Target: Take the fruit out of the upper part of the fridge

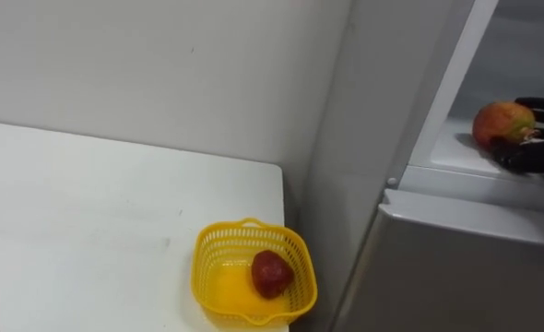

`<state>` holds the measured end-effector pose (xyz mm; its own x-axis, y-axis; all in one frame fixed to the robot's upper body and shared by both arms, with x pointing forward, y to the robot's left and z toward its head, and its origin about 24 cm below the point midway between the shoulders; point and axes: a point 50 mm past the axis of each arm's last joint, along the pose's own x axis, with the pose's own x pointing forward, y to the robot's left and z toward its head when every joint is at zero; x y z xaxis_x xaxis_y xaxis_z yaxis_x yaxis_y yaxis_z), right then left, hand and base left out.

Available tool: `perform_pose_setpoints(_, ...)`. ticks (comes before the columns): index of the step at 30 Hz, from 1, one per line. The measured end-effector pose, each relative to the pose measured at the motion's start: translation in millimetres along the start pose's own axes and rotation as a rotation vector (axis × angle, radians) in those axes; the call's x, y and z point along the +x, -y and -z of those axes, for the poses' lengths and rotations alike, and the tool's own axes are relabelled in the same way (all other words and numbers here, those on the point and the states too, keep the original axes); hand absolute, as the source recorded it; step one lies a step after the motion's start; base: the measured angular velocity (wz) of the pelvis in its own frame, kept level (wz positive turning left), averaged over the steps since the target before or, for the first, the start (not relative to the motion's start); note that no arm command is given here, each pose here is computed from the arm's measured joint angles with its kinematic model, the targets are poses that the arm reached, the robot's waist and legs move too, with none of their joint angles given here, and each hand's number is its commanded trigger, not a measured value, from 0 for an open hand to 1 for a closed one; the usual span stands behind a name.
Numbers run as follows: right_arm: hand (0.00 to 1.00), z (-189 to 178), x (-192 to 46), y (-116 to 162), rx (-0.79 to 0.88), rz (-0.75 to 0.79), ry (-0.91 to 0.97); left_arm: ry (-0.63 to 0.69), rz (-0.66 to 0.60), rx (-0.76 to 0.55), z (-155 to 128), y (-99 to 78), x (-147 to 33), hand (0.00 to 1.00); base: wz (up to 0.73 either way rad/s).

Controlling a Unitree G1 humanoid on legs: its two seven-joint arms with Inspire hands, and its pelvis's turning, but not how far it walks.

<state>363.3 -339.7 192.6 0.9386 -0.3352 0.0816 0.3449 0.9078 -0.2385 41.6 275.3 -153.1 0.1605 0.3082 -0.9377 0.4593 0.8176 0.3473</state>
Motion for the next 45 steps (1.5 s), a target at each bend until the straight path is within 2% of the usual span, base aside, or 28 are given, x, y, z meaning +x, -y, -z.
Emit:
perform_pose_setpoints(11, 1.0, -7.3, -8.3, -18.0, 0.021, 0.019, 0.076, 0.039, -0.073, 0.005, -6.1, -8.6, -0.7, 0.0, 0.0)
perform_pose_setpoints(16, 1.0, -4.4, -28.1, -37.8, 0.074, 0.048, 0.173, 0.063, -0.102, 0.005, -9.0, -8.4, -0.8, 0.0, -0.07)
perform_pose_setpoints(22, 1.0, -7.6, -56.1, -57.6, 0.046, 0.078, 0.302, 0.08, -0.137, 0.002, -14.3, -4.8, -0.9, 0.0, -0.04)
perform_pose_setpoints(27, 1.0, -1.0, -81.1, -72.9, 0.044, 0.078, 0.369, 0.118, -0.121, 0.024, -20.0, 4.4, -1.4, 0.0, 0.0)
perform_pose_setpoints(33, 1.0, 4.9, -105.5, -77.9, 0.08, 0.051, 0.385, 0.117, -0.089, 0.009, -20.1, 18.2, -2.1, 0.0, 0.0)
perform_pose_setpoints(37, 1.0, 6.0, -112.0, -82.5, 0.096, 0.052, 0.39, 0.116, -0.077, 0.008, -19.2, 22.0, -2.4, 0.0, -0.06)
perform_pose_setpoints(45, 1.0, -24.0, -139.9, -90.3, 0.063, 0.047, 0.575, 0.15, -0.053, 0.005, -25.1, 22.4, -2.5, 0.0, -0.05)
